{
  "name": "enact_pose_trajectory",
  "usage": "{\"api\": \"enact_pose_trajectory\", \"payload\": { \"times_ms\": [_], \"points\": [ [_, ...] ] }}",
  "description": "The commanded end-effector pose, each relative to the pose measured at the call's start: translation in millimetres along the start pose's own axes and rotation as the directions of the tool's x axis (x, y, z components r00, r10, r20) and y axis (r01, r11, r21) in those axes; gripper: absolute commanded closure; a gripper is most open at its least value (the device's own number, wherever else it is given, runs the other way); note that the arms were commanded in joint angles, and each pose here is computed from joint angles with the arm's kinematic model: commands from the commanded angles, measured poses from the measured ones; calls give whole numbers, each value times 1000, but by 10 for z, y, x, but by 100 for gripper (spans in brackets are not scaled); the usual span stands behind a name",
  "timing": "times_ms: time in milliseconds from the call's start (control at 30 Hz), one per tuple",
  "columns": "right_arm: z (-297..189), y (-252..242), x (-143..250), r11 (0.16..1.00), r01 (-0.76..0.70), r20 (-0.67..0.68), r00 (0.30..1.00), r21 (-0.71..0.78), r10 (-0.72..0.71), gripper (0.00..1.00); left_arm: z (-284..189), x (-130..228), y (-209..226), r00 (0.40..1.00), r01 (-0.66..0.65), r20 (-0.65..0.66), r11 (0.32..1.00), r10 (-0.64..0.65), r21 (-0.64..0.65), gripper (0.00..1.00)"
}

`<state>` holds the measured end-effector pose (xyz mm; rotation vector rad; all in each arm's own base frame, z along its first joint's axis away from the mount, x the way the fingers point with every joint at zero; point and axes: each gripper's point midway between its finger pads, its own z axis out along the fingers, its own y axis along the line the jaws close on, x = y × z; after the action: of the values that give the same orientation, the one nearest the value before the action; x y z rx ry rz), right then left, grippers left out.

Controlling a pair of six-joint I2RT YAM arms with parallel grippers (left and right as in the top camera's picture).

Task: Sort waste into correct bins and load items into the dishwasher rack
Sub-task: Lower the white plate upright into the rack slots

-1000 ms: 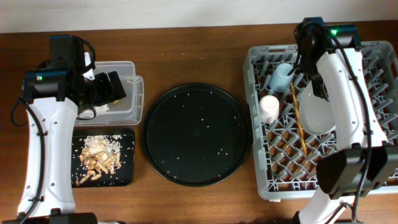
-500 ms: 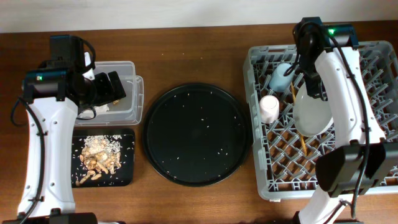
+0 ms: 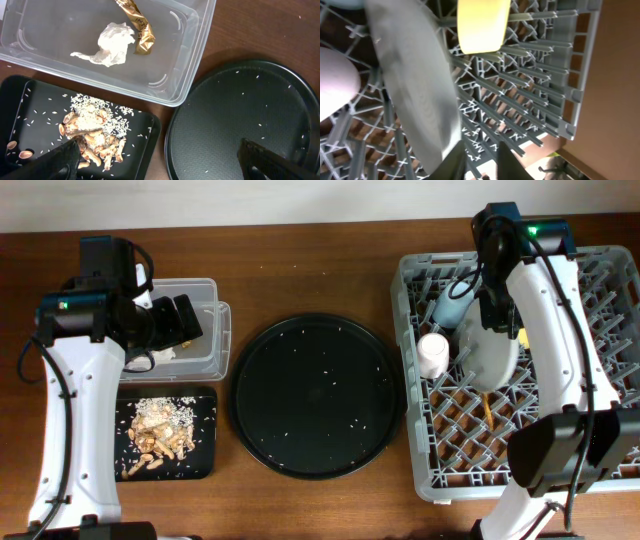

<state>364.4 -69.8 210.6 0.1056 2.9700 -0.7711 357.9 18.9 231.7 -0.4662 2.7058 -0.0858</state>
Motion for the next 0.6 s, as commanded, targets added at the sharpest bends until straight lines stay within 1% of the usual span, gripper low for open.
{"api": "enact_pose_trajectory", "payload": {
  "times_ms": [0, 33, 67, 133, 200, 267, 333, 400, 467, 567],
  "points": [
    [13, 93, -51, 998, -26, 9, 1000, -61, 26, 55, -27, 0, 8, 1000, -2, 8, 1000, 2, -5, 0],
    [12, 93, -63, 998, -28, 14, 999, -61, 29, 51, -27, 0, 8, 1000, -2, 8, 1000, 2, -4, 0],
    [12, 91, -71, 998, -29, 17, 999, -60, 30, 49, -27, 0, 8, 1000, -2, 8, 1000, 2, -5, 0],
    [14, 25, -73, 999, -31, 20, 999, -26, 32, 42, -27, 1, 8, 1000, -2, 8, 1000, 2, -5, 0],
    [-1, -17, -81, 999, -35, 28, 999, -6, 35, 40, -27, 0, 8, 1000, -2, 8, 1000, 2, -5, 0],
    [-75, 32, -125, 997, -48, 52, 997, -57, 50, 38, -27, 0, 8, 1000, -2, 8, 1000, 2, -5, 0],
    [-187, 121, -183, 988, -59, 80, 994, -142, 71, 36, -27, 0, 8, 1000, -2, 8, 1000, 2, -5, 0],
    [-342, 268, -251, 962, -60, 109, 990, -267, 92, 32, -27, 0, 8, 1000, -2, 8, 1000, 2, -4, 0],
    [-500, 386, -309, 928, -50, 137, 985, -370, 107, 32, -27, 1, 8, 1000, -2, 8, 1000, 2, -5, 0],
    [-766, 626, -386, 839, -16, 169, 977, -544, 128, 32, -27, 0, 8, 1000, -2, 8, 1000, 2, -5, 0]
  ]
}}
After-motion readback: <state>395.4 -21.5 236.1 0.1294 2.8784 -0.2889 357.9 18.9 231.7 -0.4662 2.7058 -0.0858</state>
